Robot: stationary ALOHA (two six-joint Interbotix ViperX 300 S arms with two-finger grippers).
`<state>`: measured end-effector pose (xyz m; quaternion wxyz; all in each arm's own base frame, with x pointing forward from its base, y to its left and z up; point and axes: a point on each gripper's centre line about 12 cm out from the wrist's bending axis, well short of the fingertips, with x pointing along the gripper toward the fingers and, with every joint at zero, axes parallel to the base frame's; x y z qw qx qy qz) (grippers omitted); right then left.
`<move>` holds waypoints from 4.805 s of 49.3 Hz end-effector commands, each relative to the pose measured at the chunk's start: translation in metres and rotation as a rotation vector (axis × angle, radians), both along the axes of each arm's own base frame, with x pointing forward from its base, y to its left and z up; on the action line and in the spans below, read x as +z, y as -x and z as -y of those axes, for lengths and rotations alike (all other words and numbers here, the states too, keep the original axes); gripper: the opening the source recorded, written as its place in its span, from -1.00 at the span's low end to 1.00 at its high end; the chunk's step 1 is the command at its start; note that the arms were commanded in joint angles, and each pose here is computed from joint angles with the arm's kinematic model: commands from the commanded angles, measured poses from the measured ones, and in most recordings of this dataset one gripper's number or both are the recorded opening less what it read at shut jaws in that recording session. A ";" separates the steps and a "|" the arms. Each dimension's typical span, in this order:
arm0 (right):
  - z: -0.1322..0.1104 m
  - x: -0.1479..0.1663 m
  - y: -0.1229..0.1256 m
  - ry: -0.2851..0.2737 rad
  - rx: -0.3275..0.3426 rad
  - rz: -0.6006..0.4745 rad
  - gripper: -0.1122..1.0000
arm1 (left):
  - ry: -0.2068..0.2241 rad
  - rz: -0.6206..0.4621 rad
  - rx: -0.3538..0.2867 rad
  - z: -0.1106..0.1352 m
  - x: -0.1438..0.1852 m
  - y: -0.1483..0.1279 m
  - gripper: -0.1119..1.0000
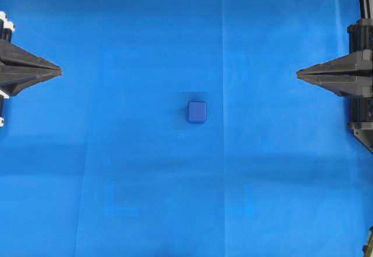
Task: Handover the blue block to the right arm after grasping it with the left arm, then place it in the designated position.
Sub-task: 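Open the left gripper and begin reaching toward the blue cube, then move the left gripper over the blue cube and lower around it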
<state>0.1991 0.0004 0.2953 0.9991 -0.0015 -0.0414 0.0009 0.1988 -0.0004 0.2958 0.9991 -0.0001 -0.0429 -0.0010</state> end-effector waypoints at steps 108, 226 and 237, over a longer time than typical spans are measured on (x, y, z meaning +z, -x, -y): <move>0.008 -0.001 -0.011 -0.016 -0.040 -0.058 0.90 | -0.001 -0.044 -0.017 0.005 -0.006 -0.149 0.87; 0.009 -0.005 -0.014 -0.021 -0.043 -0.078 0.90 | -0.024 -0.973 0.012 -0.006 -0.041 -0.265 0.86; 0.009 -0.007 -0.015 -0.021 -0.041 -0.084 0.90 | -0.024 -0.973 0.012 -0.006 -0.041 -0.265 0.86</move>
